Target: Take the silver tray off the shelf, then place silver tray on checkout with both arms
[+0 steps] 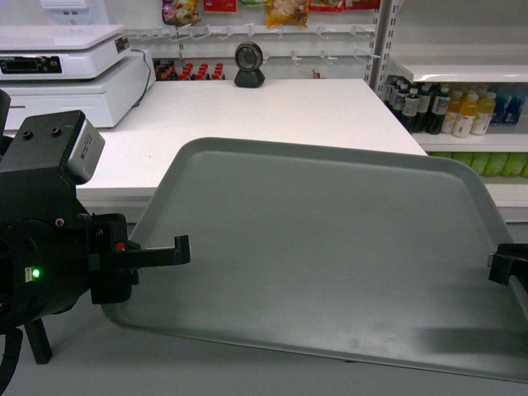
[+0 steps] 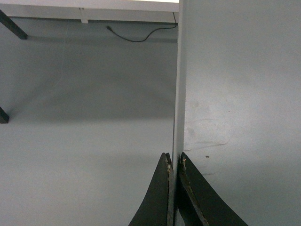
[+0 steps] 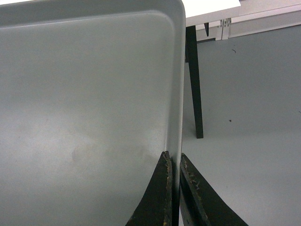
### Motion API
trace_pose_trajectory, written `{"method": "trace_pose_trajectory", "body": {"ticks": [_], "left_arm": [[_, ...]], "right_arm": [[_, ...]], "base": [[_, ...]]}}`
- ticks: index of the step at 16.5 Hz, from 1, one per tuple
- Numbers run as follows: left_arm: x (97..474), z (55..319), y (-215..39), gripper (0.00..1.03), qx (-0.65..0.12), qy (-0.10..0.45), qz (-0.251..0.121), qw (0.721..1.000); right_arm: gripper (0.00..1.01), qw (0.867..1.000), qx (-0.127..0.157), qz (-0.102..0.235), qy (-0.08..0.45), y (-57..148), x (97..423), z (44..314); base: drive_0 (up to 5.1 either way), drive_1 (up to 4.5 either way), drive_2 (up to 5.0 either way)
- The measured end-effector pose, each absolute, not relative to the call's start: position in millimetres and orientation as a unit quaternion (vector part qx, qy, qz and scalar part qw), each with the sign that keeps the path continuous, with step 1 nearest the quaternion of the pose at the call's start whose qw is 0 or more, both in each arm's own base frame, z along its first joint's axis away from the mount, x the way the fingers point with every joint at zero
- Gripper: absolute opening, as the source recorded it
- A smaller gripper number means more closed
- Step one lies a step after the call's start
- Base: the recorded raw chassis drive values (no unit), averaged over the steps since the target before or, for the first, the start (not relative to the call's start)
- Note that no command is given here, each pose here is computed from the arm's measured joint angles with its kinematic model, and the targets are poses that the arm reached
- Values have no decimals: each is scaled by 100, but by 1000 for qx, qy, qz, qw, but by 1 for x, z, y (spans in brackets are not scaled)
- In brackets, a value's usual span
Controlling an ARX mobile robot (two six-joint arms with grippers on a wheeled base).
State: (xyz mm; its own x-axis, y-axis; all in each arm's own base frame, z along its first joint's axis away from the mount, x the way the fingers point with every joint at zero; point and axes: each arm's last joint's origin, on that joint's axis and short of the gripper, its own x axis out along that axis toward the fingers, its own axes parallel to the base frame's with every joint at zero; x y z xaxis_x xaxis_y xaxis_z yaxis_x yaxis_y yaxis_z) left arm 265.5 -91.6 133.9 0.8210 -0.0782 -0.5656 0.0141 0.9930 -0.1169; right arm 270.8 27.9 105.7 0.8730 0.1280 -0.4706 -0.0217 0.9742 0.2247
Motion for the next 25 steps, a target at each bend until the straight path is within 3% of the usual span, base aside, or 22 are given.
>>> {"method": "trace_pose_trajectory", "body": {"ticks": [2, 25], "left_arm": [[265, 134, -92, 2, -54, 299, -24, 953], [265, 134, -92, 2, -54, 298, -24, 953]], "right_arm": [[3, 962, 107, 39, 249, 28, 271, 106], [3, 962, 107, 39, 250, 28, 270, 105]], "base": [[0, 0, 0], [13, 439, -412]]}}
